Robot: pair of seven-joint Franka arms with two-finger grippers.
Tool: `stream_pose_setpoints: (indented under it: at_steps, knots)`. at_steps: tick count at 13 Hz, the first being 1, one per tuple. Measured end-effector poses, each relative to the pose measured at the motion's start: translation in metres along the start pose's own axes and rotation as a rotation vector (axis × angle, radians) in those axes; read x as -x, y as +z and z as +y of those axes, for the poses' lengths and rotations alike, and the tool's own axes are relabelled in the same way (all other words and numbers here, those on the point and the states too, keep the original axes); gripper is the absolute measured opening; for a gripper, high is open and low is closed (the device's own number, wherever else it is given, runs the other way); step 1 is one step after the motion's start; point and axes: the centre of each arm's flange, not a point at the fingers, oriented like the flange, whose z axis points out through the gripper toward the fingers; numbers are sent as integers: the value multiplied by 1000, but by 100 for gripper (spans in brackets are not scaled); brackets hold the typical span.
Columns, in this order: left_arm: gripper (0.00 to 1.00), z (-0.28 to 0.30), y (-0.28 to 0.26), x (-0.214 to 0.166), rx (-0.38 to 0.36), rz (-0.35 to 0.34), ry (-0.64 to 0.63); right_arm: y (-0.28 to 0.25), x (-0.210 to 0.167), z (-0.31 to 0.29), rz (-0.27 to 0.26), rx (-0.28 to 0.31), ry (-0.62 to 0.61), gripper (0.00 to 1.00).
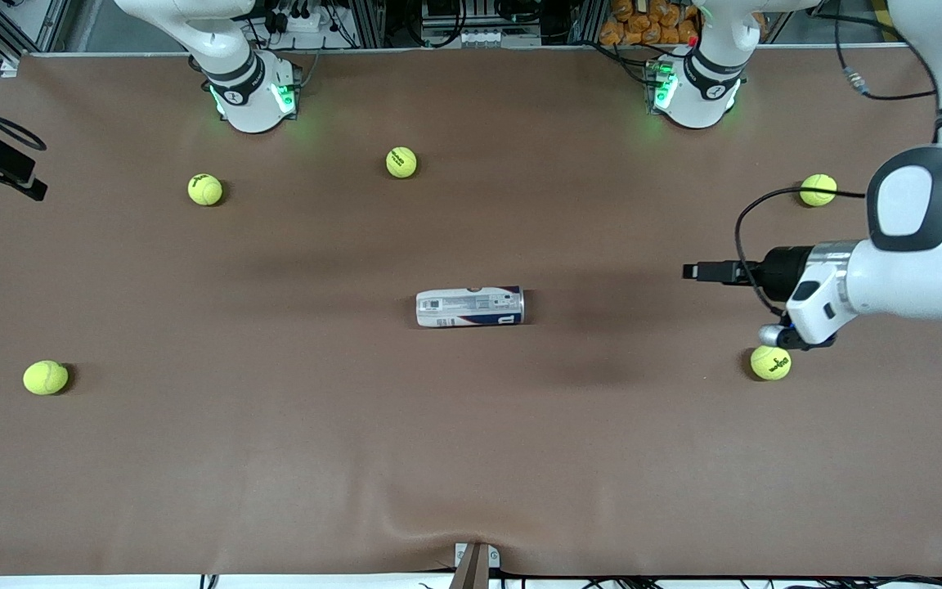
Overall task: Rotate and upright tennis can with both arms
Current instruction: 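Move the left gripper toward the closed end of the lying can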
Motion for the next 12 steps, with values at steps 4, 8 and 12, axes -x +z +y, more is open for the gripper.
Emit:
stream_pose_setpoints:
  at_steps: [4, 8, 12]
  knots:
    - [100, 17, 45, -23, 64, -16, -48, 10, 8, 40, -101, 0, 75, 100]
    - [100, 27, 97, -50, 45, 12, -64, 11, 8, 36, -105, -1, 66, 100]
    - [100, 12, 127, -66, 48, -8, -90, 10, 7, 12, -93, 2, 21, 100]
